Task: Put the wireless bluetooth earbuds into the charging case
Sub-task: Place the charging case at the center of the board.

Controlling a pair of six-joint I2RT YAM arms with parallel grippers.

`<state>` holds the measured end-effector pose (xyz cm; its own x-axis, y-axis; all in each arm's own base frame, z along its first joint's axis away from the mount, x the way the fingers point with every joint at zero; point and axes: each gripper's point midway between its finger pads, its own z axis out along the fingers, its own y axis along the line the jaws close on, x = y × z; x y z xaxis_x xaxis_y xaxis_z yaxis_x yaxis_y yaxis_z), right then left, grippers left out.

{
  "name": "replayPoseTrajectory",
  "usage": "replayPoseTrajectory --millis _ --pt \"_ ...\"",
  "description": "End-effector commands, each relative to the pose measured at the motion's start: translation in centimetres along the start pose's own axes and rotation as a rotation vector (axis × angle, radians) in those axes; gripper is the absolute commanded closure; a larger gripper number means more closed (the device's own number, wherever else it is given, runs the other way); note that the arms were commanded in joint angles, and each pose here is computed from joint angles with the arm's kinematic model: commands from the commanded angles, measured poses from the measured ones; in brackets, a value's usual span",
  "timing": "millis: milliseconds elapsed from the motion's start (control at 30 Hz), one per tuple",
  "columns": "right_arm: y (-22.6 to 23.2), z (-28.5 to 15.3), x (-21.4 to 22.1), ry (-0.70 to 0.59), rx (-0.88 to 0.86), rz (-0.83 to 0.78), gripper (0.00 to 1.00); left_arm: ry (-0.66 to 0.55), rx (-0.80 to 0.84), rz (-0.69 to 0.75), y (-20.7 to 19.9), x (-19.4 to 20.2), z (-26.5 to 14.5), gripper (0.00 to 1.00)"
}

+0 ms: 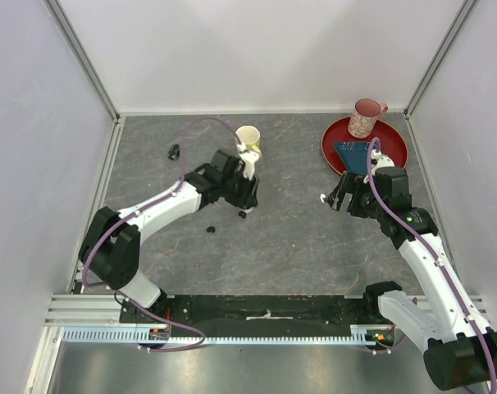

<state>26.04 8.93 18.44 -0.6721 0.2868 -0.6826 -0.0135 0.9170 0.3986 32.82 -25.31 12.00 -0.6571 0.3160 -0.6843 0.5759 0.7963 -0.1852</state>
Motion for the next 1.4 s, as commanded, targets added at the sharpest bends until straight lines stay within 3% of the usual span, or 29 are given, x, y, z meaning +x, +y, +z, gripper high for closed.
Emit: replayPoseTrajectory --millis 0,333,767,967,1200,1367 --pt "0.0 -0.5 0.1 -0.027 0.007 0.07 0.02 -0.002 0.193 0.088 -5.9 2.3 0.0 0.98" --pt "-0.3 -1.1 1.0 -0.038 0.015 0.121 0.02 0.114 0.28 0.212 -12.7 7.3 2.2 0.95" --pt "-1.5 -2.9 0.4 -0.112 0.078 0.132 0.02 0.212 0.321 0.384 -15.6 11.3 5.0 0.8" --pt "-2.2 -3.8 -0.5 -0.167 0.121 0.139 0.02 0.177 0.331 0.576 -15.1 10.2 5.6 0.77" --pt "-2.5 -4.2 -1.1 -0.196 0.142 0.141 0.02 0.078 0.304 0.871 -14.7 6.1 6.4 0.81" --pt "-2.9 -4.8 -1.3 -0.225 0.162 0.136 0.02 0.099 0.353 1.076 -14.3 6.4 6.5 0.83"
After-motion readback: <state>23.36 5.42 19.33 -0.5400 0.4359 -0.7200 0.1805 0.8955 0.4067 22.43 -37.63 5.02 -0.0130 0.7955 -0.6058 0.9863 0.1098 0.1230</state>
